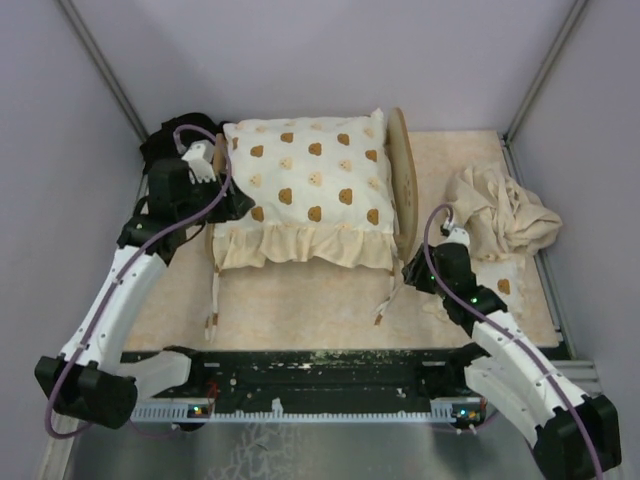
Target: Set up the pet bed
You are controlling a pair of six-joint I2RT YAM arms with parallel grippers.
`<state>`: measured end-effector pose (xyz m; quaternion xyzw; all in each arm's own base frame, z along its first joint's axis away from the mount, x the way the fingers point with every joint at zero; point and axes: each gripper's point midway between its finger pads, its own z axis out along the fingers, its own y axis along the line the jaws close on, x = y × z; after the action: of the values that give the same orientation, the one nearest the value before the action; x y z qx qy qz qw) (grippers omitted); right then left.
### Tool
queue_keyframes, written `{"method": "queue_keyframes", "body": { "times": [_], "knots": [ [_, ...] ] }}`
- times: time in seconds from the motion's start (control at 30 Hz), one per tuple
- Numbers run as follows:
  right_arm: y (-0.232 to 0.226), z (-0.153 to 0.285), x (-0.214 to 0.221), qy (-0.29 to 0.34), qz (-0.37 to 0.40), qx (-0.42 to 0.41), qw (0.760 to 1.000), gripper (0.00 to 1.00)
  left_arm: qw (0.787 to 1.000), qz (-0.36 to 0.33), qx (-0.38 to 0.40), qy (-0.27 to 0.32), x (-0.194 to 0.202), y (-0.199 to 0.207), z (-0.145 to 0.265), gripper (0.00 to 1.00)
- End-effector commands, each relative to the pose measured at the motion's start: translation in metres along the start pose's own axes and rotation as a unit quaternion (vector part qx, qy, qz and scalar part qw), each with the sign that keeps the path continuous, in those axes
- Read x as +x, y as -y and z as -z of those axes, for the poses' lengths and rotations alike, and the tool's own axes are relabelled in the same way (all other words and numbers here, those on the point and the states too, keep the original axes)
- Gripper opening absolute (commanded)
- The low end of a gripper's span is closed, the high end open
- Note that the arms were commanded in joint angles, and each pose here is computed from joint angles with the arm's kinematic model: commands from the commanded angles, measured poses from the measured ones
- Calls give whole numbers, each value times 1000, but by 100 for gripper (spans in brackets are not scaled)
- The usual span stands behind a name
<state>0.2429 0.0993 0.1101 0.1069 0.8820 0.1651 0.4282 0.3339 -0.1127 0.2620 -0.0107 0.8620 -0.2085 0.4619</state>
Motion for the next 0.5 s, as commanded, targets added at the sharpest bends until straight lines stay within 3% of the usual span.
{"method": "queue_keyframes", "body": {
  "times": [0.0, 0.3, 0.47],
  "knots": [
    [-11, -10, 4, 21, -72, -31, 997, 43, 991, -49, 126, 24, 10, 63, 6, 61],
    [4, -33, 36, 26, -165, -27, 986, 42, 972, -97, 212, 2, 58, 119, -13, 56],
    [4, -39, 35, 27, -165, -26, 986, 41, 937, -154, 313, 33, 82, 148, -6, 51]
  ]
}}
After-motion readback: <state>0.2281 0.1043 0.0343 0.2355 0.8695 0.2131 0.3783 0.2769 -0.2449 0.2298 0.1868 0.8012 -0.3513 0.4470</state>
